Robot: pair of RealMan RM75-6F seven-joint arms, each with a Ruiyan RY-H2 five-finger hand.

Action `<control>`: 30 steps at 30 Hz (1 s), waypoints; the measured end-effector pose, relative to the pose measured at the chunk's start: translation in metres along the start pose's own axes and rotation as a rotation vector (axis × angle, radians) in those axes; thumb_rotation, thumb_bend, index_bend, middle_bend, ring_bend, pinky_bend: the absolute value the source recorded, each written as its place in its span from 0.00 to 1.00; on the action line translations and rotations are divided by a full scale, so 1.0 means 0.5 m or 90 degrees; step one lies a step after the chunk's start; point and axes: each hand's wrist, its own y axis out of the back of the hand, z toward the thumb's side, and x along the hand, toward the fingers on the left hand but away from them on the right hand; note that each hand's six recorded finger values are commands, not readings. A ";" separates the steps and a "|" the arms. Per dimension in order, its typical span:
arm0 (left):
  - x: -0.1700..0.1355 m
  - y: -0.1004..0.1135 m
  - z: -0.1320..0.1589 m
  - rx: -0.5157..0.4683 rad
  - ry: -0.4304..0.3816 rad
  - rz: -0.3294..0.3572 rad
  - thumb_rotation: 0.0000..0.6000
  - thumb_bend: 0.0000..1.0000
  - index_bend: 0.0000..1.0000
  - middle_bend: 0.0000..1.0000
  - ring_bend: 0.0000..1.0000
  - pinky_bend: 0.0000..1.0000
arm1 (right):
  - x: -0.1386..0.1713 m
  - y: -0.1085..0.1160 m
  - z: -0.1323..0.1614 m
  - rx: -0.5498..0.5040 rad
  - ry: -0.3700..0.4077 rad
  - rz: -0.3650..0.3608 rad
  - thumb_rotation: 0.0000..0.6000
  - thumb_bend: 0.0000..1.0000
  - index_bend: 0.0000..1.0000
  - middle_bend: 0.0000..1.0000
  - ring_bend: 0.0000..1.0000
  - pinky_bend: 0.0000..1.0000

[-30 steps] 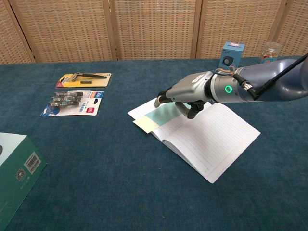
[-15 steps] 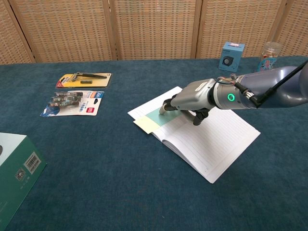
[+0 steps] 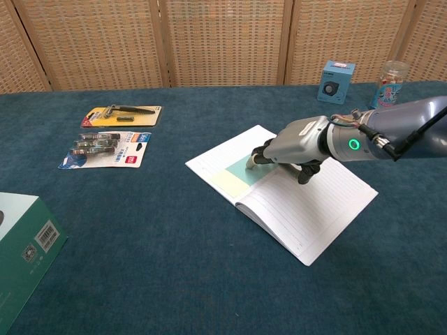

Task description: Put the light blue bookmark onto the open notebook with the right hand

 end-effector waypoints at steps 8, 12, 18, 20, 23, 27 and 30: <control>-0.001 -0.002 0.003 0.002 -0.003 -0.002 1.00 0.00 0.00 0.00 0.00 0.00 | 0.008 -0.016 -0.013 0.005 -0.006 0.006 1.00 1.00 0.06 0.02 0.00 0.09; -0.001 -0.003 0.004 0.003 -0.004 -0.003 1.00 0.00 0.00 0.00 0.00 0.00 | 0.010 -0.020 -0.012 0.008 -0.003 0.008 1.00 1.00 0.06 0.02 0.00 0.09; -0.001 -0.003 0.005 0.002 -0.005 -0.004 1.00 0.00 0.00 0.00 0.00 0.00 | 0.013 -0.024 -0.008 0.013 0.000 0.008 1.00 1.00 0.06 0.03 0.00 0.09; -0.001 -0.003 0.005 0.002 -0.005 -0.004 1.00 0.00 0.00 0.00 0.00 0.00 | 0.013 -0.024 -0.007 0.014 0.001 0.008 1.00 1.00 0.06 0.03 0.00 0.09; 0.000 -0.004 0.005 0.002 -0.005 -0.005 1.00 0.00 0.00 0.00 0.00 0.00 | 0.016 -0.027 -0.007 0.020 0.002 0.009 1.00 1.00 0.06 0.03 0.00 0.09; 0.000 -0.005 0.006 0.003 -0.006 -0.006 1.00 0.00 0.00 0.00 0.00 0.00 | 0.018 -0.029 -0.004 0.024 0.004 0.009 1.00 1.00 0.06 0.03 0.00 0.09; 0.000 -0.005 0.006 0.003 -0.006 -0.007 1.00 0.00 0.00 0.00 0.00 0.00 | 0.019 -0.029 -0.004 0.030 0.003 0.007 1.00 1.00 0.06 0.03 0.00 0.09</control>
